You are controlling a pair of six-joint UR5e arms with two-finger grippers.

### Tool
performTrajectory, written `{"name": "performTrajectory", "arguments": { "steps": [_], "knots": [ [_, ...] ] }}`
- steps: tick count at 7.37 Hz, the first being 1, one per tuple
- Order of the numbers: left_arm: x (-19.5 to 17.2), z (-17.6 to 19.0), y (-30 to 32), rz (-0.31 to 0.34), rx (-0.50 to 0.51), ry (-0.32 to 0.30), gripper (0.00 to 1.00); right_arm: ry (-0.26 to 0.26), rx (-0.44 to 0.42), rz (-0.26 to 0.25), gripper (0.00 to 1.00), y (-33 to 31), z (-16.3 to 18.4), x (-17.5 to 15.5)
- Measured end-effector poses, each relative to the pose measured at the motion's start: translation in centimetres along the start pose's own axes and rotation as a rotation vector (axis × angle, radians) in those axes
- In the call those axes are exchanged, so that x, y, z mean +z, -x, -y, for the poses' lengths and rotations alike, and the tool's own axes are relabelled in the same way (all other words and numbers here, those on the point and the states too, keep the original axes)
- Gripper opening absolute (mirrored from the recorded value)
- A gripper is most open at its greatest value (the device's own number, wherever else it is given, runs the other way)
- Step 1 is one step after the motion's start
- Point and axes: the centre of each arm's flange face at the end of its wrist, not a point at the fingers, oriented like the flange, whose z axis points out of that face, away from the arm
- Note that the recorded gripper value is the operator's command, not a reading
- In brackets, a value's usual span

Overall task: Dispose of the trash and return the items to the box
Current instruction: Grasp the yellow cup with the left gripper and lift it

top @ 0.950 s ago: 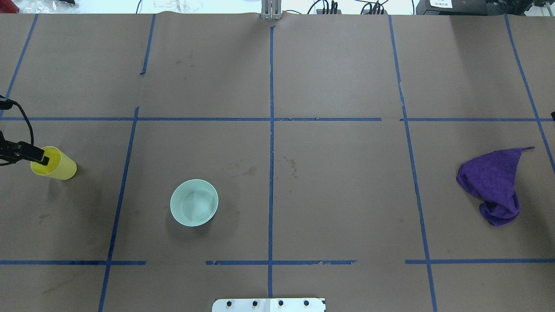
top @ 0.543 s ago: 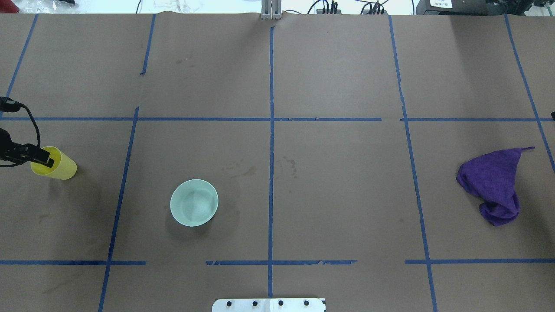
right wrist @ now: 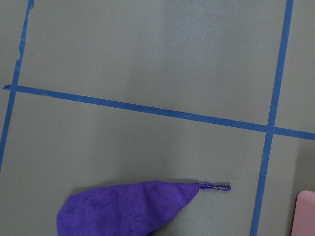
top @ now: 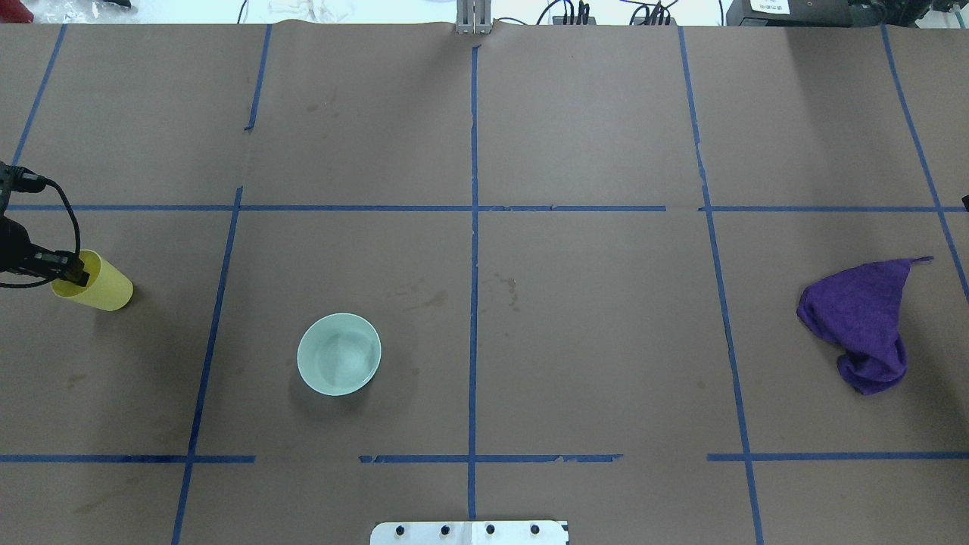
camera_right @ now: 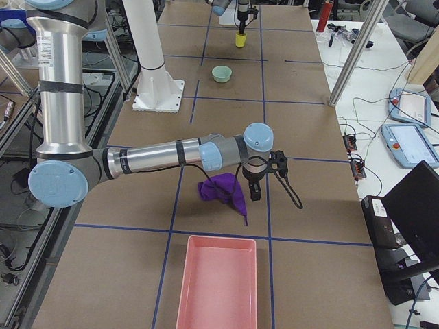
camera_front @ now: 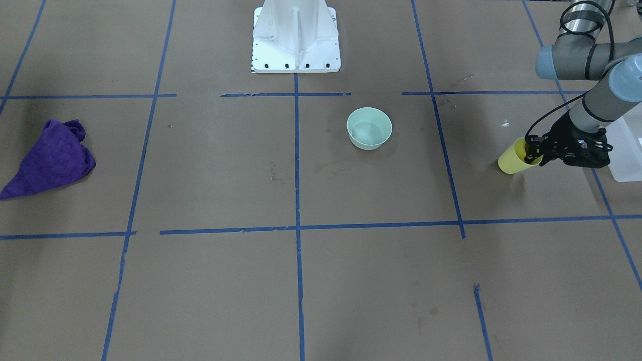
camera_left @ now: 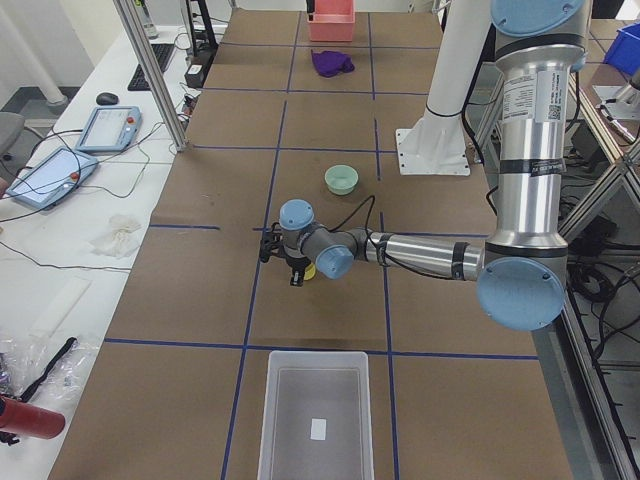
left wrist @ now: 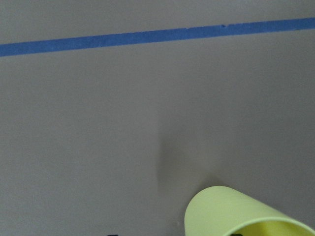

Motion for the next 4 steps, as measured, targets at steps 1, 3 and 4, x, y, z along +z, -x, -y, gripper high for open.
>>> {"name": "performTrajectory", "arguments": {
  "steps": [1, 3, 4],
  "knots": [
    [-0.2, 0.0, -0.2, 0.003, 0.001, -0.006, 0.00, -0.001, -0.002, 0.000, 1.00, 0.0, 0.0, 0.0],
    [-3.3, -0.1, -1.6, -0.011, 0.012, -0.043, 0.00, -0.005, -0.006, 0.001, 1.00, 0.2, 0.0, -0.2],
    [-6.9, 0.1, -2.0, -0.012, 0.007, -0.083, 0.00, -0.008, -0.008, 0.002, 1.00, 0.4, 0.1, -0.3]
  ]
}}
